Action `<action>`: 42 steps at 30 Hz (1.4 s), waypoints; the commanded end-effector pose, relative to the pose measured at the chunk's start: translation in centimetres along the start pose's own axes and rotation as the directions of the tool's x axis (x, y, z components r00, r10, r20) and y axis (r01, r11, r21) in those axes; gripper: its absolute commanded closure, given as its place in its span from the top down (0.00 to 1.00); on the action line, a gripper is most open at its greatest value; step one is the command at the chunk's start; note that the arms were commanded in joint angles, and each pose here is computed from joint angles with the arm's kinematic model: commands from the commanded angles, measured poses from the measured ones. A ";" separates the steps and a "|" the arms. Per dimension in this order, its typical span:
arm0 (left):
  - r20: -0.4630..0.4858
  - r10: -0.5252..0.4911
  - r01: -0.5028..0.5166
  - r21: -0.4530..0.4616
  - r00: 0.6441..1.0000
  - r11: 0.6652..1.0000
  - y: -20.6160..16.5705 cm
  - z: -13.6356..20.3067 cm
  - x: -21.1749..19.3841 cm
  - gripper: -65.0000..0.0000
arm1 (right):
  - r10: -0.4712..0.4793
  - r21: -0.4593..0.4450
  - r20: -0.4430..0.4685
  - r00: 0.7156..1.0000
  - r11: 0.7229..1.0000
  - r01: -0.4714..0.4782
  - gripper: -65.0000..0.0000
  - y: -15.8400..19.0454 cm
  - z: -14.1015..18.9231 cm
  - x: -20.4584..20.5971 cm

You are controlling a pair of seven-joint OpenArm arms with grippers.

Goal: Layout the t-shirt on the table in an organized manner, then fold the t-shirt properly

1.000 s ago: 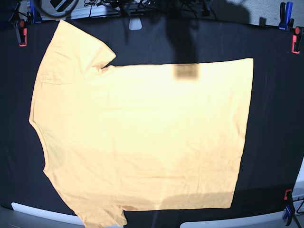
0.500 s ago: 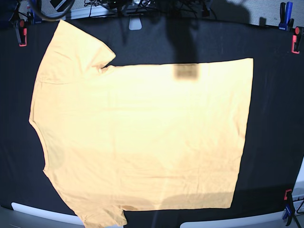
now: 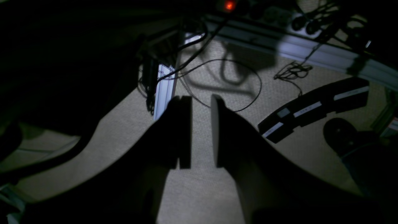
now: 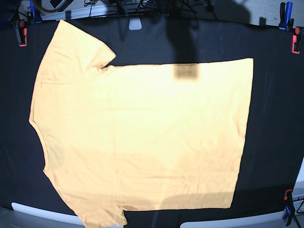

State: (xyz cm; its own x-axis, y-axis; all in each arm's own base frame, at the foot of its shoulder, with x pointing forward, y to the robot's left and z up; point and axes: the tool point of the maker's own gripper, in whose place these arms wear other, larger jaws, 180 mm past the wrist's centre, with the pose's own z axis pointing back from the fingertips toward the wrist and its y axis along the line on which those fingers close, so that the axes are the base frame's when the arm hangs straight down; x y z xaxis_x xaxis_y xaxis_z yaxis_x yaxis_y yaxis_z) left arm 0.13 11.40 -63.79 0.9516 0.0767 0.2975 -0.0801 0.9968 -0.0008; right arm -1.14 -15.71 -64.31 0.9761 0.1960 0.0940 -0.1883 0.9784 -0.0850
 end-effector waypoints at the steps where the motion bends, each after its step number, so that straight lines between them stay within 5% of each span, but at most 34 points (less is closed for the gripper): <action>1: 0.000 -0.006 0.006 0.003 1.000 1.000 0.3 0.3 -0.4 0.28 | 0.001 0.007 0.007 1.000 1.000 -0.001 0.16 -0.1 0.3 -0.3; 13: 0.039 0.027 -0.027 0.012 0.999 1.000 2.4 5.0 -2.0 0.28 | 0.035 0.044 0.022 0.999 0.998 -0.036 0.16 -0.7 4.2 -4.4; 28: 0.135 -0.118 0.117 0.017 0.984 0.993 7.2 13.7 1.1 0.28 | 0.124 0.079 0.194 0.973 0.987 -0.142 0.16 -1.8 15.0 -3.5; 36: 0.240 -0.343 0.329 0.098 0.908 0.939 8.3 17.9 7.3 0.29 | 0.269 0.007 0.303 0.914 0.959 -0.284 0.16 -1.5 19.8 -0.2; 42: 0.340 -0.509 0.471 0.192 0.791 0.861 8.1 20.4 13.1 0.28 | 0.340 -0.134 0.388 0.856 0.940 -0.313 0.16 -3.3 22.2 3.8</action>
State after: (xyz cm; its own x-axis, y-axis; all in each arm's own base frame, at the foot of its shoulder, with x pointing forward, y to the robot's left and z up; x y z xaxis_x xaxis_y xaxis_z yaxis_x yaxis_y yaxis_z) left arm 5.91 20.02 -40.96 0.7046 -0.4456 0.5523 0.3191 0.8941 0.3143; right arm 0.58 -16.89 -42.22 0.7410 0.5251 0.4185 -0.4679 0.8509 -0.2390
